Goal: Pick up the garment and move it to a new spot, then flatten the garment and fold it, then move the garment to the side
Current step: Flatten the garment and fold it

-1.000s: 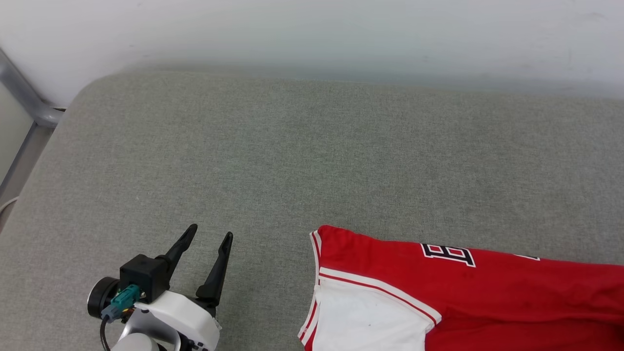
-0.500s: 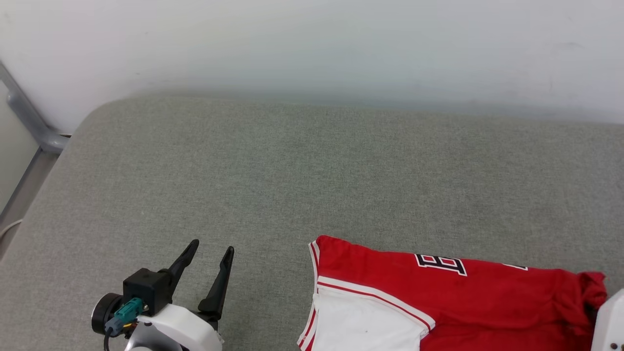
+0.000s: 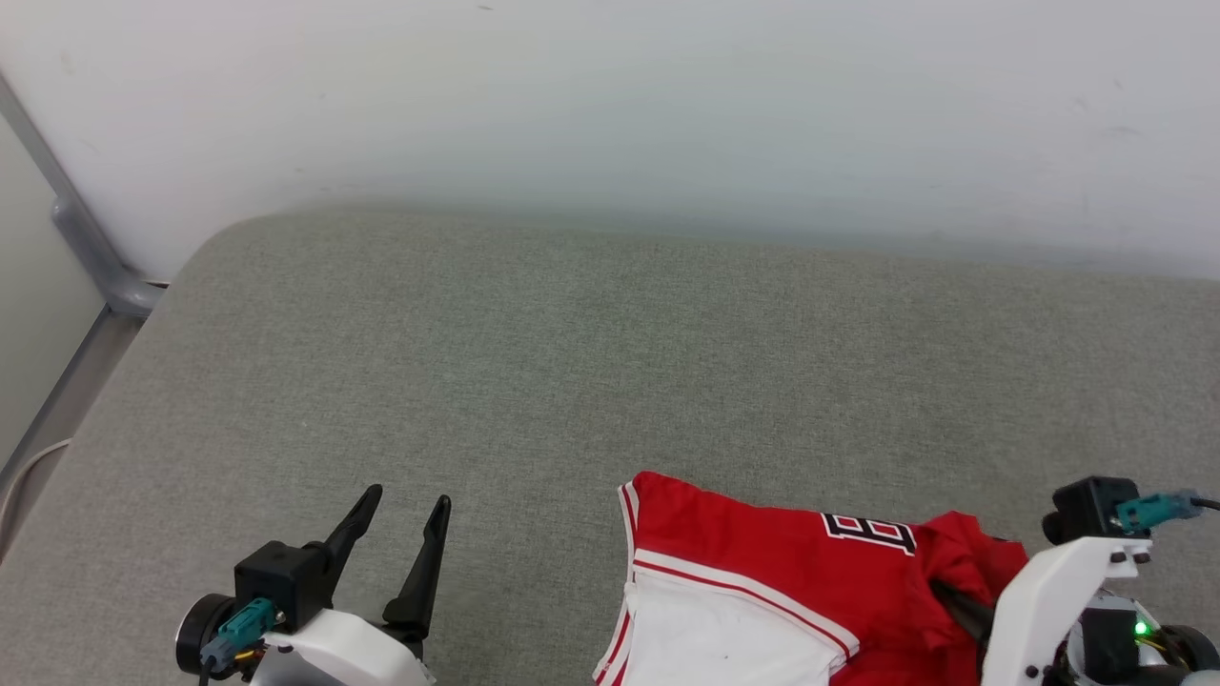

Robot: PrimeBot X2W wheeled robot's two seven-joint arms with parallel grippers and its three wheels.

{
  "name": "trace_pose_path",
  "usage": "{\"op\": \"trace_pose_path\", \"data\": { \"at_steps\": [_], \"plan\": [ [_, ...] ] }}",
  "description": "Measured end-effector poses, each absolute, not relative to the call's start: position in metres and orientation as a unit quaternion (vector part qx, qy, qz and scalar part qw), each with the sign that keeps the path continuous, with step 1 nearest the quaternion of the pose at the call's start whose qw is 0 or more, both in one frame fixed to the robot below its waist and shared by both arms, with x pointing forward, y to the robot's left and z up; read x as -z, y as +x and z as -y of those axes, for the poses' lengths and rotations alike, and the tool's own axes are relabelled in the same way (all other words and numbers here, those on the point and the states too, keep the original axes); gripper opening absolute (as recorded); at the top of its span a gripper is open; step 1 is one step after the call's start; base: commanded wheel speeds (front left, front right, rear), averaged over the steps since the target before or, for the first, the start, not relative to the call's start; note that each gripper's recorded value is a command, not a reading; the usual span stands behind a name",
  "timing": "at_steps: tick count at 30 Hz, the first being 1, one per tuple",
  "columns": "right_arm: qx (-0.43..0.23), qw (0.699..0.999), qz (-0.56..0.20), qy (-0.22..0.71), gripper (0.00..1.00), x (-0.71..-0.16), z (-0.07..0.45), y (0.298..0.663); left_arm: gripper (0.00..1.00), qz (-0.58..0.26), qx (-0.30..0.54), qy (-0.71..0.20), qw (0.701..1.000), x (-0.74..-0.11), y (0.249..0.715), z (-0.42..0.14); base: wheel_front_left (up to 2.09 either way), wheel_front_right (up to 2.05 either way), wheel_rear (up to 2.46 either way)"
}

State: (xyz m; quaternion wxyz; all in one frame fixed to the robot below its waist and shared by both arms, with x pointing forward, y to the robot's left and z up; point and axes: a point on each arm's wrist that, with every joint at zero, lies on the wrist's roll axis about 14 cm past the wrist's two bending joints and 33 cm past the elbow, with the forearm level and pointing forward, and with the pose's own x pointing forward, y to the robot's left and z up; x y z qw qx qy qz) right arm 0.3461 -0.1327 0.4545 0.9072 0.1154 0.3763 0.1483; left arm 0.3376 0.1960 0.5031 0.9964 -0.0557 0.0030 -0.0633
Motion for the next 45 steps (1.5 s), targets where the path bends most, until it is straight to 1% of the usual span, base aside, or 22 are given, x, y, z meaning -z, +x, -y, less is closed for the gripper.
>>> {"op": "trace_pose_path", "data": {
  "at_steps": [5, 9, 14, 17, 25, 26, 27, 28, 34, 38, 41, 45],
  "plan": [
    [-0.2, 0.896, -0.37, 0.144, 0.0, -0.463, 0.095, 0.347, 1.0, 0.0, 0.054, -0.057, 0.997, -0.505, 0.335, -0.202, 0.0, 0.0, 0.0],
    [-0.251, 0.874, -0.368, 0.192, 0.0, -0.461, 0.06, 0.343, 1.0, 0.001, 0.049, -0.057, 0.997, -0.504, 0.332, -0.205, 0.0, 0.0, 0.0],
    [-0.299, 0.853, -0.367, 0.219, 0.0, -0.457, 0.021, 0.338, 1.0, 0.0, 0.044, -0.057, 0.997, -0.503, 0.329, -0.209, 0.0, 0.0, 0.0],
    [-0.316, 0.845, -0.368, 0.224, 0.0, -0.453, 0.004, 0.336, 1.0, -0.001, 0.042, -0.057, 0.997, -0.503, 0.327, -0.21, 0.0, 0.0, 0.0],
    [-0.319, 0.836, -0.379, 0.235, 0.0, -0.434, -0.018, 0.342, 1.0, -0.004, 0.035, -0.056, 0.998, -0.5, 0.321, -0.214, 0.0, 0.0, 0.0],
    [-0.318, 0.836, -0.383, 0.232, 0.02, -0.43, -0.019, 0.342, 1.0, -0.004, 0.034, -0.056, 0.998, -0.5, 0.321, -0.214, 0.0, 0.0, 0.0],
    [-0.319, 0.836, -0.384, 0.229, 0.39, -0.428, -0.021, 0.343, 1.0, -0.005, 0.033, -0.057, 0.998, -0.499, 0.32, -0.215, 0.0, 0.0, 0.0],
    [-0.319, 0.836, -0.384, 0.227, 1.0, -0.426, -0.023, 0.344, 1.0, -0.005, 0.033, -0.057, 0.998, -0.499, 0.32, -0.215, 0.0, 0.0, 0.0],
    [-0.36, 0.814, -0.389, 0.236, 1.0, -0.432, -0.051, 0.331, 1.0, -0.007, 0.032, -0.056, 0.998, -0.498, 0.32, -0.215, 0.0, 0.0, 0.0],
    [-0.368, 0.818, -0.371, 0.241, 1.0, -0.444, -0.056, 0.337, 1.0, -0.007, 0.035, -0.056, 0.998, -0.498, 0.322, -0.213, 0.0, 0.0, 0.0],
    [-0.361, 0.831, -0.35, 0.24, 1.0, -0.453, -0.051, 0.349, 1.0, -0.006, 0.038, -0.055, 0.998, -0.499, 0.325, -0.212, 0.0, 0.0, 0.0],
    [-0.337, 0.877, -0.284, 0.191, 1.0, -0.476, -0.031, 0.381, 1.0, -0.001, 0.046, -0.056, 0.997, -0.503, 0.329, -0.207, 0.0, 0.0, 0.0]
  ]
}}
